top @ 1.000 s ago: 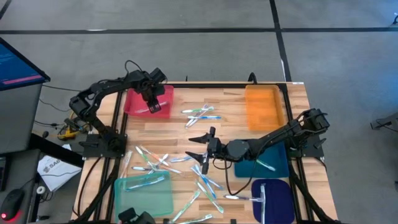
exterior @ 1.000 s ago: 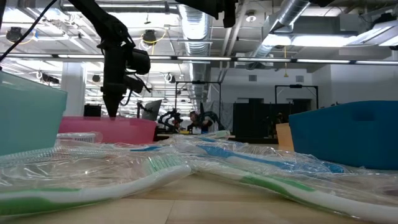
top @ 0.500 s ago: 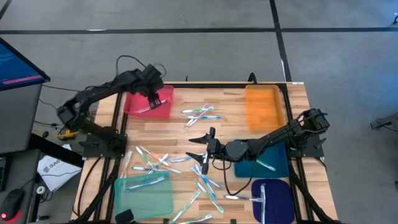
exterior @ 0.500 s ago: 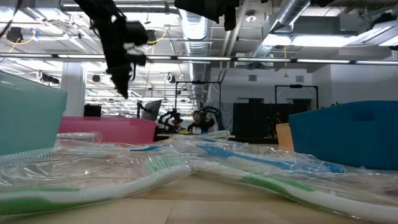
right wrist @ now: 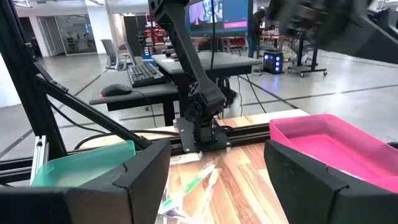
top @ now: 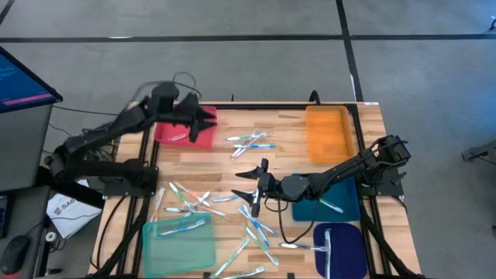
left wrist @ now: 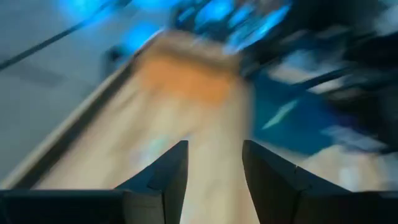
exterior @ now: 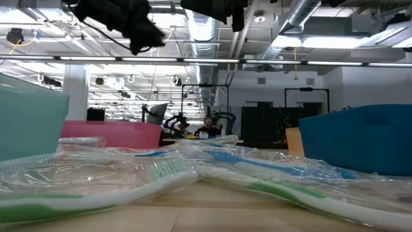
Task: Pick & Place Toothbrushes
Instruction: Put the orange toothbrush into the orange bin
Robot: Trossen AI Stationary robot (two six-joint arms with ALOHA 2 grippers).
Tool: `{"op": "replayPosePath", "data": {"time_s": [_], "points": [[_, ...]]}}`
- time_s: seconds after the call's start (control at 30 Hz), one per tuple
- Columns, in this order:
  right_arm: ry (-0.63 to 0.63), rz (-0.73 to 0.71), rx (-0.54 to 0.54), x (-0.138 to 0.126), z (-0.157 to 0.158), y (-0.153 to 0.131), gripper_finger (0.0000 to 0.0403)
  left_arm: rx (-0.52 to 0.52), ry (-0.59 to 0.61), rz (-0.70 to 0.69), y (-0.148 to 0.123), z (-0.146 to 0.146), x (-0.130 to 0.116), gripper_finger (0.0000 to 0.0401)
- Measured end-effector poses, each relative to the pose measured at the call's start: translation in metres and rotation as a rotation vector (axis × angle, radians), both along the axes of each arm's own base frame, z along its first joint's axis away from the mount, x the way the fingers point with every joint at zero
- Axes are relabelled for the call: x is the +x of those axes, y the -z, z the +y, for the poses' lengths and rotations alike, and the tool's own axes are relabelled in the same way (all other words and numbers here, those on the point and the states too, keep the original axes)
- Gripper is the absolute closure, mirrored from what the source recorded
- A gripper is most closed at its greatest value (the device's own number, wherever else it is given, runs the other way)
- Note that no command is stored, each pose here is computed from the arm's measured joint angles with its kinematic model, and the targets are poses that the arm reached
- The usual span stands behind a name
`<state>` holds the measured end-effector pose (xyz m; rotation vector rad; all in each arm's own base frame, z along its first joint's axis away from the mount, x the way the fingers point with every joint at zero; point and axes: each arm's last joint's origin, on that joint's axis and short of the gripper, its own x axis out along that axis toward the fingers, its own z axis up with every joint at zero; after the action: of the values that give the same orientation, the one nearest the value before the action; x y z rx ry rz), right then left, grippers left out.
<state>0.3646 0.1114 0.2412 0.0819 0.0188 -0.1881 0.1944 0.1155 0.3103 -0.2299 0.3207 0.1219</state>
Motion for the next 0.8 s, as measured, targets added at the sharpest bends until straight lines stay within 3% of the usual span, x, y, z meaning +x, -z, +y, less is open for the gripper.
{"op": "replayPosePath", "data": {"time_s": [0.23, 0.43, 0.6, 0.8], "points": [[-0.005, 0.003, -0.014, -0.001, 0.002, 0.000, 0.0148, -0.020, 0.176, -0.423, 0.033, -0.045, 0.006, 0.0258], [0.036, 0.000, -0.007, 0.000, -0.003, 0.000, 0.0148, -0.063, 0.227, -0.768, 0.042, -0.078, -0.003, 0.0259], [0.040, -0.079, 0.036, -0.005, -0.007, -0.019, 0.0148, -0.132, 0.365, -0.834, 0.040, -0.102, -0.006, 0.0260], [0.013, -0.092, 0.042, -0.025, -0.013, -0.067, 0.0148, -0.092, 0.441, -0.907, 0.020, -0.118, -0.003, 0.0260]]}}
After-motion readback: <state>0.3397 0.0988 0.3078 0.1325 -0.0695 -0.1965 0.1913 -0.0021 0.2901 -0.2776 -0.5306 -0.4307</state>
